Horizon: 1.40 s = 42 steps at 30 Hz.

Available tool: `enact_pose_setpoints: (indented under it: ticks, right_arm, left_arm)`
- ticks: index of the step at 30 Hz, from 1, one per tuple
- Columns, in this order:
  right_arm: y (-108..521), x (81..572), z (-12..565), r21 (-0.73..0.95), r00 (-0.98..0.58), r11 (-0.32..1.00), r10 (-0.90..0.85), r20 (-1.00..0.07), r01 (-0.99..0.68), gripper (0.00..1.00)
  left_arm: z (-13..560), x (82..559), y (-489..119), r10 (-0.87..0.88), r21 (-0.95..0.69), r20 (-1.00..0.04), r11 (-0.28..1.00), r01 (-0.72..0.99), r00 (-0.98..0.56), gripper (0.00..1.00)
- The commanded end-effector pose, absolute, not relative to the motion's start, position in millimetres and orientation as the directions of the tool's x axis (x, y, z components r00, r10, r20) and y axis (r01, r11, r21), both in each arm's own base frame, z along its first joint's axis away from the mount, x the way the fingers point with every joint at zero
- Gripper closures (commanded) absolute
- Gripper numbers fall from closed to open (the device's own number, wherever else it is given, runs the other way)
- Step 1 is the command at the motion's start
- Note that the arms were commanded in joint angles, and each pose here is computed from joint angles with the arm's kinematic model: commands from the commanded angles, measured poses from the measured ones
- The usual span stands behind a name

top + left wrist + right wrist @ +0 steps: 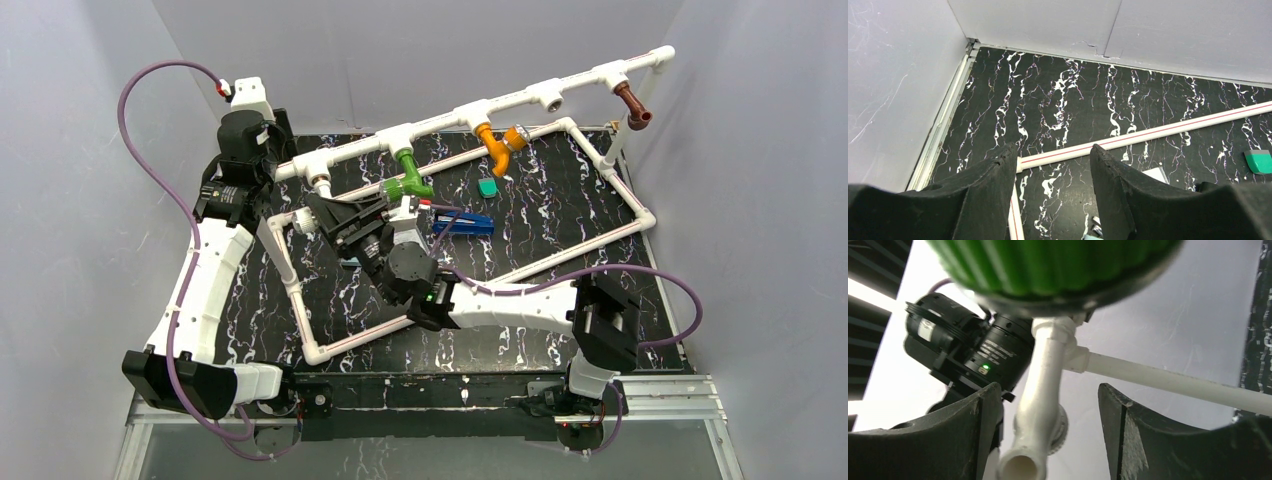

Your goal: Install the water faucets

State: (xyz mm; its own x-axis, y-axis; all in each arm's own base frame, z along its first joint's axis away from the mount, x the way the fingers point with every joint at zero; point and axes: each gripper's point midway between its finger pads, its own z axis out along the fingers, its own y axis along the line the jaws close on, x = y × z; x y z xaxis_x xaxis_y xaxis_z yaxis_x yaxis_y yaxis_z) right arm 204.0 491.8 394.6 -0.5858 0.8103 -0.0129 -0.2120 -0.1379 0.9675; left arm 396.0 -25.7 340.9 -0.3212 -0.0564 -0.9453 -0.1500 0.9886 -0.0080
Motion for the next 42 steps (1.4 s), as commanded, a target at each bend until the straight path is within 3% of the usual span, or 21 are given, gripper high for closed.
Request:
enact_pose_setpoints:
  ticks: [1, 16, 26, 35, 42]
  right_arm:
    - [476.4, 196.6, 420.0, 0.942, -0.603, -0.178, 0.797, -0.031, -0.283, 0.21]
    - [457.7, 161.2, 426.3, 0.867, -0.636, -0.097, 0.72, -0.278, -0.489, 0.16]
    - [431.5, 153.7, 399.1, 0.765, -0.536, 0.196, 0.608, -0.586, -0.614, 0.16]
    - [421.7, 143.7, 384.5, 0.503, -0.372, 0.376, 0.37, -0.851, -0.778, 0.18]
    - [405.4, 142.8, 400.0, 0.11, -0.048, 0.434, 0.151, -0.987, -0.894, 0.18]
  left_arm:
    - [251.7, 364.3, -46.7, 0.01, 0.05, -0.788, 0.998, -0.047, -0.615, 0.47]
    - [252.0, 364.2, -44.6, 0.014, 0.06, -0.788, 0.997, -0.054, -0.616, 0.47]
    - [253.5, 364.7, -46.1, 0.014, 0.055, -0.789, 0.997, -0.048, -0.615, 0.47]
    - [251.2, 366.7, -48.0, 0.014, 0.051, -0.784, 0.998, -0.043, -0.621, 0.47]
    - [249.5, 367.1, -48.7, 0.014, 0.05, -0.781, 0.998, -0.04, -0.624, 0.47]
